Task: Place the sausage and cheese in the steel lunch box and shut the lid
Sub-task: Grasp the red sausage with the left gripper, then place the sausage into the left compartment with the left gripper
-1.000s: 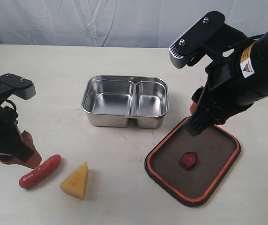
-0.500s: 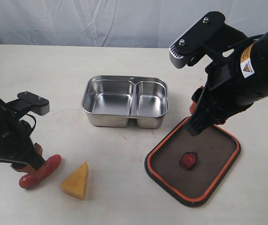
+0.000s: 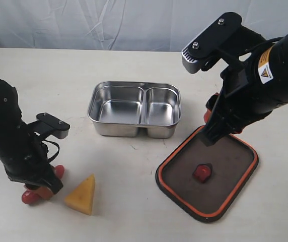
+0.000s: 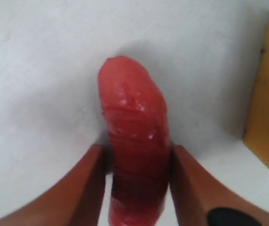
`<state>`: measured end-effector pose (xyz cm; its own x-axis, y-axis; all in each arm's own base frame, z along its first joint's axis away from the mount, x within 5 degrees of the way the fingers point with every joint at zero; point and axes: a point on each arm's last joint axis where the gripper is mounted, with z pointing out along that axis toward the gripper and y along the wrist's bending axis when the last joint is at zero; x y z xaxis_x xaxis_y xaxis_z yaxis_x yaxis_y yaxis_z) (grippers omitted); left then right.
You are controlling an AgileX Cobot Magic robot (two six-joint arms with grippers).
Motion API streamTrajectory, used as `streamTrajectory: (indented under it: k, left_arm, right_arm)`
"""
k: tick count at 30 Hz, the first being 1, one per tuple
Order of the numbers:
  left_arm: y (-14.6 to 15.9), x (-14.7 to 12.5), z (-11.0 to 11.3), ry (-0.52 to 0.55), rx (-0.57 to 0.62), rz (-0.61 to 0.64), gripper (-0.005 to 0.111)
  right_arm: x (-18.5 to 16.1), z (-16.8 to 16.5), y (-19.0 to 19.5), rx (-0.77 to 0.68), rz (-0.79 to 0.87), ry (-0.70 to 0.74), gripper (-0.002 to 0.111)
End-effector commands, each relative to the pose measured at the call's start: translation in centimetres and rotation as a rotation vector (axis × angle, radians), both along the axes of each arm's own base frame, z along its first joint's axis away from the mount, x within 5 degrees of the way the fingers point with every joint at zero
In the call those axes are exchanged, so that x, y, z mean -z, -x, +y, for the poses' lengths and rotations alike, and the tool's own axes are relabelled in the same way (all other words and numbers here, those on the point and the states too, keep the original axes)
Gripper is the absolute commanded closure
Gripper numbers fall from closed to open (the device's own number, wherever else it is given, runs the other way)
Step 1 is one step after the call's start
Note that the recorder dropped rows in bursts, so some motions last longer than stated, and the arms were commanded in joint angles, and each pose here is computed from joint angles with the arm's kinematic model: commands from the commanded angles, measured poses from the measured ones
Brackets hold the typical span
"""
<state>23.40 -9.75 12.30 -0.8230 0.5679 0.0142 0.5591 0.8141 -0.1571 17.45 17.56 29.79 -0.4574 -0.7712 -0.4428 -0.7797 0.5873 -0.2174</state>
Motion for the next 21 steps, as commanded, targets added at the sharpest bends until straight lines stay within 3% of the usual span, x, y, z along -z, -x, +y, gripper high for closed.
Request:
streamTrajectory:
  k: [1,4,12,15,21]
  left_arm:
    - [0.1,0.6,0.2,-0.05,-0.016,0.018,0.089]
    - [-0.3,0.0,0.0,-0.05,-0.019,0.031,0.107]
    - [-1.2,-3.6,-0.7,0.0,-0.072,-0.014,0.107]
    - [-1.4,-5.8,-0.9,0.053,-0.088,-0.121,0.107]
    - [-3.6,-10.6,-2.3,0.267,-0.086,-0.439,0.107]
  right_arm:
    - [-0.3,-0.1,0.0,-0.005,-0.02,-0.005,0.068]
    - [-0.3,-0.1,0.0,-0.005,-0.02,-0.005,0.068]
    - [-0.2,-0.3,0.1,0.002,-0.007,0.024,0.068]
    - [-0.2,-0.4,-0.1,0.011,-0.023,0.028,0.068]
    - [-0.4,-0.2,-0.3,0.019,-0.051,0.004,0.068]
